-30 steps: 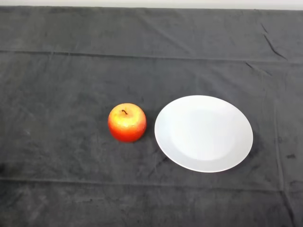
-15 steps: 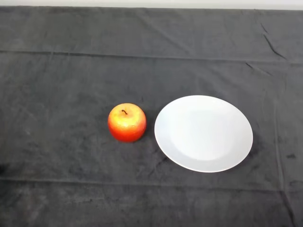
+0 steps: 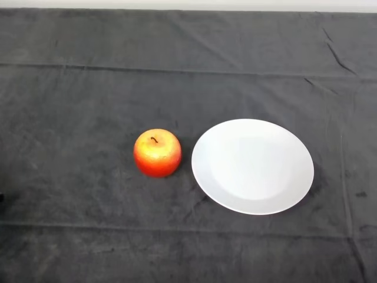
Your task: Move the apple to the plate
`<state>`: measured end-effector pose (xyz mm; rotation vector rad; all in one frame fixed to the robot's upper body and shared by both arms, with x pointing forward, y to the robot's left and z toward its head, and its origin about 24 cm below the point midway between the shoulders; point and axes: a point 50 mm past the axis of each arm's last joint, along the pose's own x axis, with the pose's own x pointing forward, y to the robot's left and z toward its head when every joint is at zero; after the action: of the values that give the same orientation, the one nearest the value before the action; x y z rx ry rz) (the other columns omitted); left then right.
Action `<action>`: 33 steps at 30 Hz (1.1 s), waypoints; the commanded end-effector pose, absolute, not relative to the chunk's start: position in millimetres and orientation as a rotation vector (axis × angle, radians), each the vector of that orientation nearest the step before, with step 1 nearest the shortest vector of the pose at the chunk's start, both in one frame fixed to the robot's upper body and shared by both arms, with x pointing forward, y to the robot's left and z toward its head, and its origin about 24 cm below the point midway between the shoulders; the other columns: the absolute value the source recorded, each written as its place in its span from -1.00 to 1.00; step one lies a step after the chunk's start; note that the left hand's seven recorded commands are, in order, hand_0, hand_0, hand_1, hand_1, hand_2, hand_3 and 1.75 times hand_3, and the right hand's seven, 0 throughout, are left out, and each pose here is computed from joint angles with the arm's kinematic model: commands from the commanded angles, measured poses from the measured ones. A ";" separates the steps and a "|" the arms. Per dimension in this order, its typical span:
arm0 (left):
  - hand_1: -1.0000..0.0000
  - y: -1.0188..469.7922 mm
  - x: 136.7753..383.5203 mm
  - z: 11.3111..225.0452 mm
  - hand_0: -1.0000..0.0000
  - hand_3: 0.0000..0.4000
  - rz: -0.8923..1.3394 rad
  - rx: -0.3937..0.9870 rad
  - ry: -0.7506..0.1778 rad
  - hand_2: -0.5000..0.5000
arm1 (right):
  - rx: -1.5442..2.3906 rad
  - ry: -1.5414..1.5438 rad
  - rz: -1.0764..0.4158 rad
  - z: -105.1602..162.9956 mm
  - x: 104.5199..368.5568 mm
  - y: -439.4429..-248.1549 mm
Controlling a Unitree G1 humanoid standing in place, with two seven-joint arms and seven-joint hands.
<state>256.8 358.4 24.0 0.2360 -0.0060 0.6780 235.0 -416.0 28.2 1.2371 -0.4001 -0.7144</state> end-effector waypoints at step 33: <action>1.00 278.5 326.4 79.5 1.00 -1.00 0.361 0.377 -0.245 0.00 | 1.246 -0.418 -0.717 27.2 233.4 -415.2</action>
<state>317.7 282.1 63.5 0.3583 -0.1941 0.3753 235.8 -414.3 26.7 1.2360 -0.3901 -0.7113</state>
